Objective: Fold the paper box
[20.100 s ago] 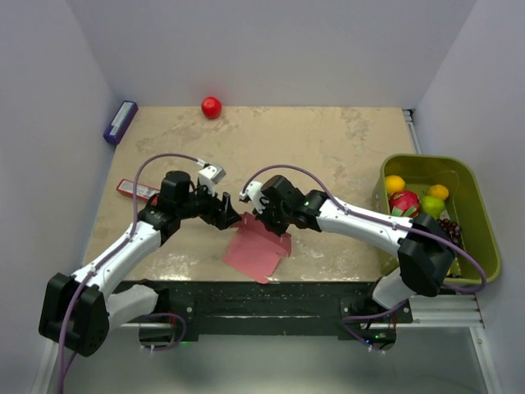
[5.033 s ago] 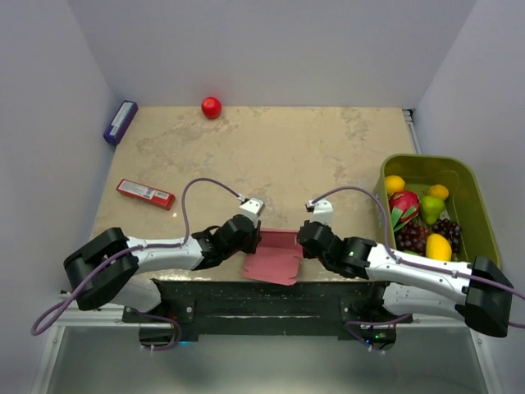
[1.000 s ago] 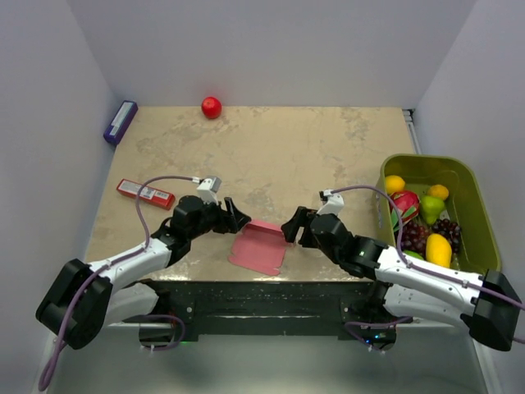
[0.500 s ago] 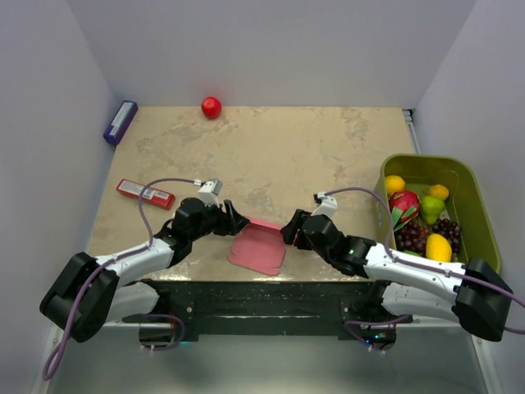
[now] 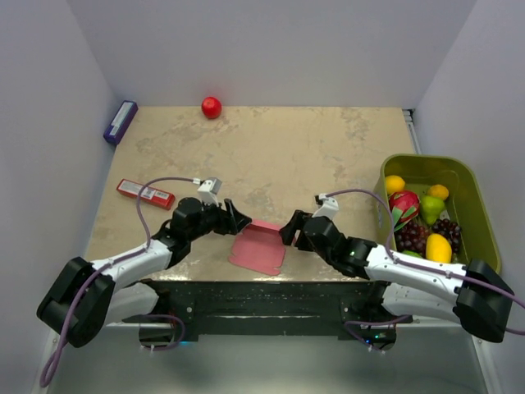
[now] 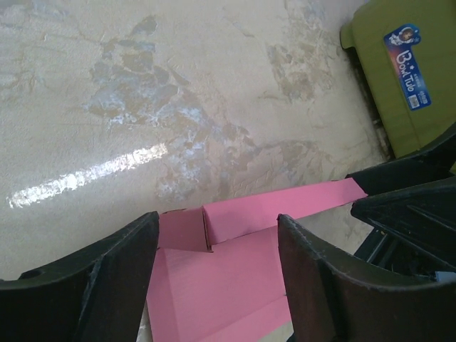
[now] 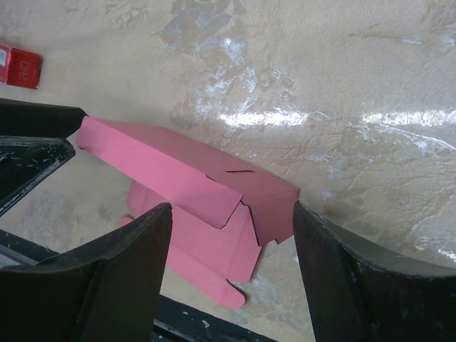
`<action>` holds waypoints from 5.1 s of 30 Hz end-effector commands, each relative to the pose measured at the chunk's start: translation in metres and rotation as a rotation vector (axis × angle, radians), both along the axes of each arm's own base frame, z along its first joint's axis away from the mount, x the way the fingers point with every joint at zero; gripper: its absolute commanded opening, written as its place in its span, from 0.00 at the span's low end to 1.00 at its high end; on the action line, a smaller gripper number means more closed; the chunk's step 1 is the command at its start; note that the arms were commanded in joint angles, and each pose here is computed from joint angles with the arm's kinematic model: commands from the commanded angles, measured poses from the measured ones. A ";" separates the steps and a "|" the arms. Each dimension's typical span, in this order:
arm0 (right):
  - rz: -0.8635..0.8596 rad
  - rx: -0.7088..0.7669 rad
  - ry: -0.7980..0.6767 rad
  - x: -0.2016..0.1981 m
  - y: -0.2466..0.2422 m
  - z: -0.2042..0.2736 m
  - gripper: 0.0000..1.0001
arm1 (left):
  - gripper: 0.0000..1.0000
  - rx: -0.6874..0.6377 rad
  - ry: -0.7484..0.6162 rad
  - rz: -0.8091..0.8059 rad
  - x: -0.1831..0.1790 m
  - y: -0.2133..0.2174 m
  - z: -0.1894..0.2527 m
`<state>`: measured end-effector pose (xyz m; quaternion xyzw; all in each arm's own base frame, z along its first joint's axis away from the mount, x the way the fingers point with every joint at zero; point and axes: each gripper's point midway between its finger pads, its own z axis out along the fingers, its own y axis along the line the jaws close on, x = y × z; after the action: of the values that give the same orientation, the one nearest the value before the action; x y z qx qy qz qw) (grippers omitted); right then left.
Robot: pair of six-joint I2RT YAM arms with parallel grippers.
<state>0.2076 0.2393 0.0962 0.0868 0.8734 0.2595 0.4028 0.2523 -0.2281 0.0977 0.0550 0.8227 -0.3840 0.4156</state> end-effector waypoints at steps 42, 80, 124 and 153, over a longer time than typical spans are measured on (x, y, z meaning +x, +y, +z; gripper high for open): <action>-0.024 0.099 -0.056 0.019 0.015 0.040 0.69 | 0.53 0.052 -0.036 -0.020 0.007 0.001 -0.016; -0.066 -0.023 0.036 0.015 -0.002 -0.031 0.41 | 0.55 0.064 -0.018 -0.018 0.001 0.005 -0.029; -0.057 -0.126 -0.100 0.023 -0.024 0.052 0.73 | 0.28 0.043 -0.001 0.037 0.002 0.007 -0.030; 0.102 0.032 0.076 -0.010 0.015 0.008 0.73 | 0.27 0.091 -0.017 0.048 -0.003 0.010 -0.034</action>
<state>0.1773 0.2593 0.0911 0.0307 0.9067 0.2856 0.3088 0.2619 -0.2270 0.0884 0.0435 0.8138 -0.3620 0.4525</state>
